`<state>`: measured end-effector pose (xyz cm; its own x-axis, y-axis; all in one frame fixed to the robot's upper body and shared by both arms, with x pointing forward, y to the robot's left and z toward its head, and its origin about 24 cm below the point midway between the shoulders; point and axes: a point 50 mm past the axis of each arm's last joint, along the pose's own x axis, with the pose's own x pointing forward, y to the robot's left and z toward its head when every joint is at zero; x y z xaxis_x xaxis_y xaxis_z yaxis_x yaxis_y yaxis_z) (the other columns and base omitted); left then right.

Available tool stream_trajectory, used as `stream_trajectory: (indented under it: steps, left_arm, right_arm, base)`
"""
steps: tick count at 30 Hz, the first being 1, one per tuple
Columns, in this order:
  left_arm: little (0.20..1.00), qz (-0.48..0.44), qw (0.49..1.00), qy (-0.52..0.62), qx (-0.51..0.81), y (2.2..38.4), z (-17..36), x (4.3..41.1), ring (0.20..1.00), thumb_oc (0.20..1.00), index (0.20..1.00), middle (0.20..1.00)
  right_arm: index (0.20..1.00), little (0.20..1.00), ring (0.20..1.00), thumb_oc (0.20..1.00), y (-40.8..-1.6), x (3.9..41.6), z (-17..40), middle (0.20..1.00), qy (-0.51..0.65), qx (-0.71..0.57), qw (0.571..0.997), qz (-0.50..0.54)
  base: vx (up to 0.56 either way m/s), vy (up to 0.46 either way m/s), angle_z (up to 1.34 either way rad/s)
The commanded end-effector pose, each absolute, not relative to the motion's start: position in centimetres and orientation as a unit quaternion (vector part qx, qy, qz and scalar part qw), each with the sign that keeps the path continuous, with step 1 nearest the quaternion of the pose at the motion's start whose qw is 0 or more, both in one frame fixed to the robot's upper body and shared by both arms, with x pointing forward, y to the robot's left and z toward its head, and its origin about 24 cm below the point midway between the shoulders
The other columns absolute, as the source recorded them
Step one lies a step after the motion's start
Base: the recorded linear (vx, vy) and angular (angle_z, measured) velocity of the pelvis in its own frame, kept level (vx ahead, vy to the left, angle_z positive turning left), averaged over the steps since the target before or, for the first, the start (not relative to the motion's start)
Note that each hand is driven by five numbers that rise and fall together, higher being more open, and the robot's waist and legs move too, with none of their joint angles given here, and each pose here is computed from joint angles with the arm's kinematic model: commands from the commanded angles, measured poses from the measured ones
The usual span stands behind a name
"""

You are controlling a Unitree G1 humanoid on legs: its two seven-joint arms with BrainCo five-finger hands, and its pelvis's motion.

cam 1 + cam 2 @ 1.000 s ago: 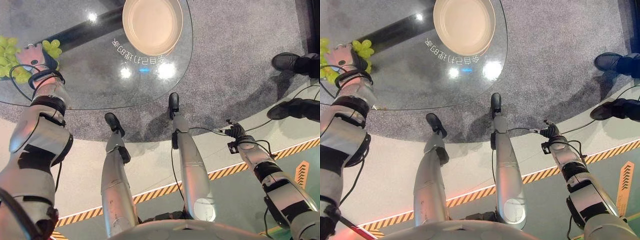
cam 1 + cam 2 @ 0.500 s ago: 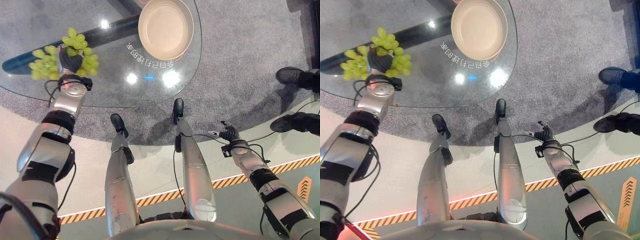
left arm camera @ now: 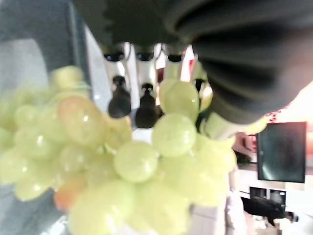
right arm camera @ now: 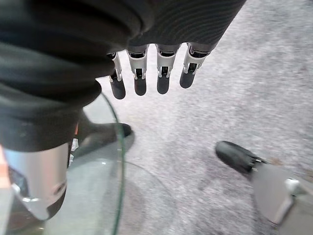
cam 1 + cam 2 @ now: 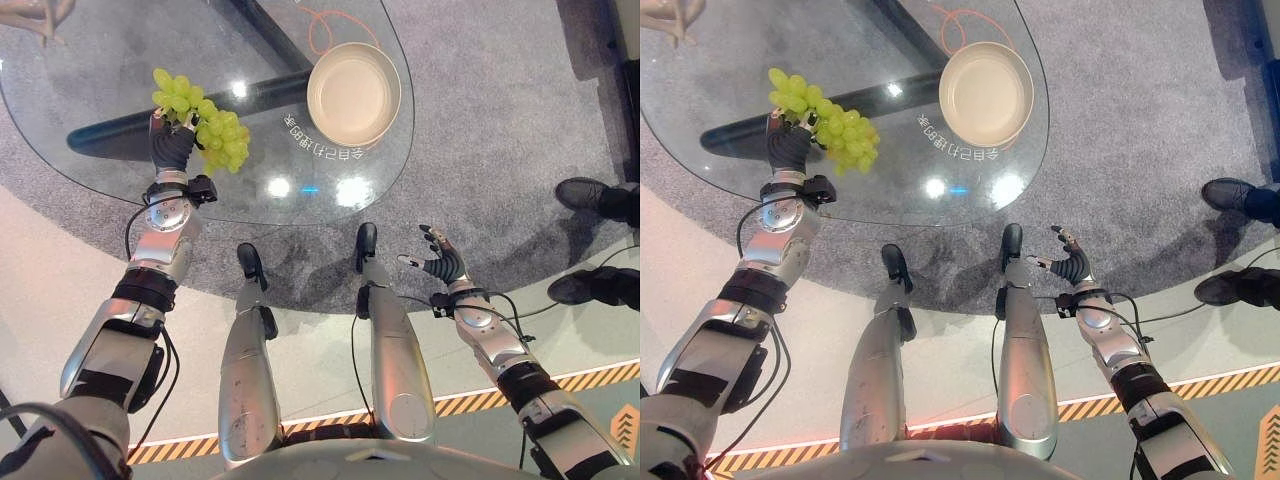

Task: Pick up fruits into the plate

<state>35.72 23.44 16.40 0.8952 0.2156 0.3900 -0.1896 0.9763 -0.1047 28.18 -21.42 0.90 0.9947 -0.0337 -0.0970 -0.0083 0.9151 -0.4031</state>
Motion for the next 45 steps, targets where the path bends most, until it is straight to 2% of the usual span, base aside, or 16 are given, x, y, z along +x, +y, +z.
stream_trajectory:
  steps: [1, 10, 17, 28, 38, 45]
  left_arm:
    - [0.200, 0.074, 0.942, -0.316, -0.087, 23.5, 20.5, 34.9, 0.200, 0.200, 0.200, 0.200]
    - [0.200, -0.017, 0.941, -0.319, -0.109, 22.3, 19.6, 33.2, 0.200, 0.200, 0.200, 0.200]
    - [0.200, -0.103, 0.944, -0.289, -0.117, 20.0, 17.0, 31.2, 0.200, 0.200, 0.200, 0.200]
    - [0.200, -0.223, 0.939, -0.215, -0.152, 16.4, 13.5, 28.5, 0.200, 0.200, 0.200, 0.200]
    - [0.200, -0.337, 0.906, -0.163, -0.195, 13.3, 12.5, 27.1, 0.200, 0.200, 0.200, 0.200]
    - [0.200, -0.391, 0.883, -0.157, -0.206, 11.9, 12.8, 26.6, 0.200, 0.200, 0.200, 0.200]
  right_arm:
    - [1.000, 1.000, 1.000, 1.000, -21.9, 27.0, 1.3, 1.000, 0.023, -0.198, 0.980, -0.010]
    - [1.000, 1.000, 1.000, 1.000, -20.9, 27.4, 4.4, 1.000, -0.048, -0.154, 0.985, 0.059]
    - [1.000, 1.000, 1.000, 1.000, -19.4, 27.7, 7.0, 1.000, -0.092, -0.169, 0.974, 0.123]
    - [1.000, 1.000, 1.000, 1.000, -15.6, 28.7, 8.5, 1.000, -0.096, -0.198, 0.953, 0.211]
    - [1.000, 1.000, 1.000, 1.000, -12.7, 29.6, 7.6, 1.000, -0.030, -0.204, 0.944, 0.257]
    - [1.000, 1.000, 1.000, 1.000, -11.2, 29.2, 5.6, 1.000, 0.069, -0.134, 0.934, 0.324]
  base:
    - [0.03, 0.007, 0.08]
    - [0.03, -0.017, 0.04]
    - [0.10, -0.013, 0.02]
    - [0.13, -0.021, 0.01]
    - [0.07, -0.033, 0.05]
    - [0.00, 0.000, 0.00]
